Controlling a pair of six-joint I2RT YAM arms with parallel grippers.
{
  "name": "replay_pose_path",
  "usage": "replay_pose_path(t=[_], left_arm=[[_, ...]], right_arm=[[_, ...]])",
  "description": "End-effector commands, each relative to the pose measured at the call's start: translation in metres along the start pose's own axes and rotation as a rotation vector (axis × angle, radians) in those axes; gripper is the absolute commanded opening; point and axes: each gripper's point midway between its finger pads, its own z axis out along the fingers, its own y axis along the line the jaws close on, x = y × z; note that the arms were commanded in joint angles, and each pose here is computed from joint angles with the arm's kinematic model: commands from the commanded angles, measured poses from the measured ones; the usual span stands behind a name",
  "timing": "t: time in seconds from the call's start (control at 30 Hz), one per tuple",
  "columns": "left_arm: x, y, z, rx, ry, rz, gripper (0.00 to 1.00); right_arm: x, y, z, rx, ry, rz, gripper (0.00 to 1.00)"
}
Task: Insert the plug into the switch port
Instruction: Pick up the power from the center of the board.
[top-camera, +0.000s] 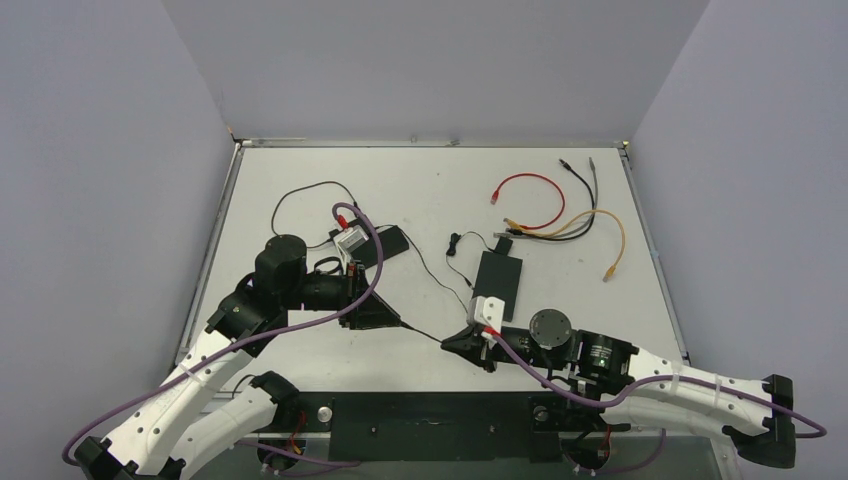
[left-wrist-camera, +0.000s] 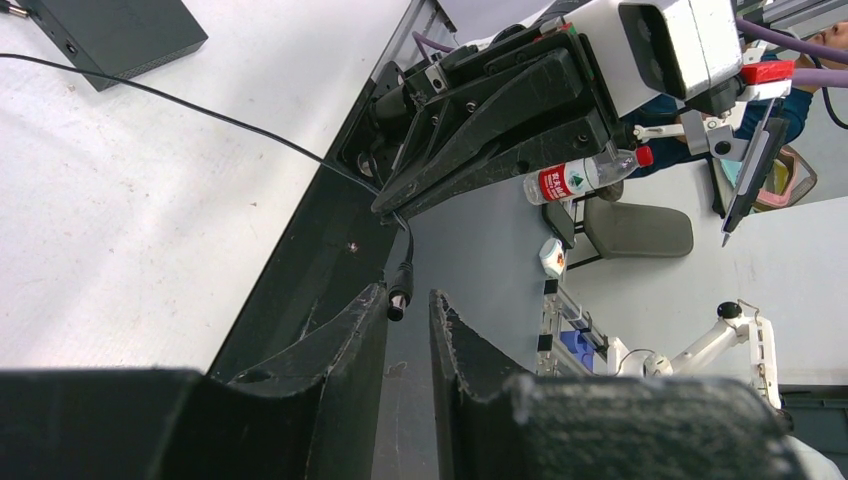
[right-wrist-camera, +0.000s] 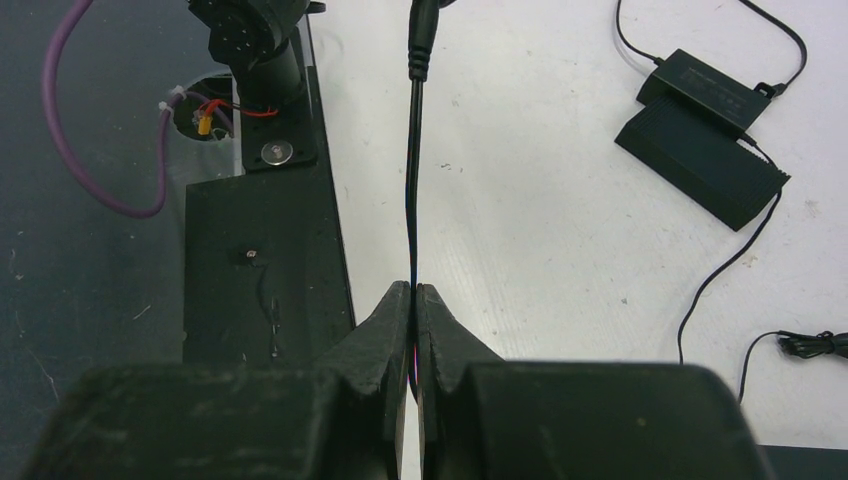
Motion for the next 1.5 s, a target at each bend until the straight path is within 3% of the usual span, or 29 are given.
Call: replay_pose_path(t=[0.0, 0.17, 0.33, 0.63, 0.7, 0.8, 0.93, 1.17, 1.47], left_arm=[[-0.007, -0.014, -0.004, 0.040, -0.015, 0.043, 0.19], [-0.007, -0.013, -0.004, 0.038, -0.014, 0.042, 0.15], [-0.007, -0.010, -0.003, 0.029, -0.013, 0.040, 0.00], [-0.007, -0.008, -0.003, 0.017, -0.014, 0.043, 0.00], [-0.006, -0.007, -0.003, 0.009, -0.014, 0.041, 0.00], [-0.007, -0.002, -0.002, -0.007, -0.016, 0.036, 0.00], [-0.007, 0.002, 0.000, -0.020, -0.016, 0.028, 0.00], [-0.005, 0.009, 0.005, -0.022, -0.003, 0.006, 0.00], [-0.003, 0.016, 0.008, -0.036, 0.001, -0.010, 0.00]], right_arm=[[-0.031, -0.001, -0.004, 0.010, -0.098, -0.019, 0.00], [-0.035, -0.001, -0.006, 0.012, -0.118, -0.015, 0.00], [-0.036, 0.002, -0.005, 0.002, -0.120, -0.012, 0.00], [-0.033, 0.004, -0.003, -0.005, -0.090, -0.022, 0.00], [-0.034, 0.003, -0.003, 0.006, -0.088, -0.021, 0.08], [-0.038, -0.002, -0.005, 0.032, -0.089, -0.020, 0.30], [-0.047, -0.009, -0.008, 0.065, -0.095, -0.061, 0.39], [-0.061, -0.004, 0.003, 0.016, -0.085, -0.174, 0.41], [-0.076, -0.007, 0.025, 0.050, -0.069, -0.344, 0.36]])
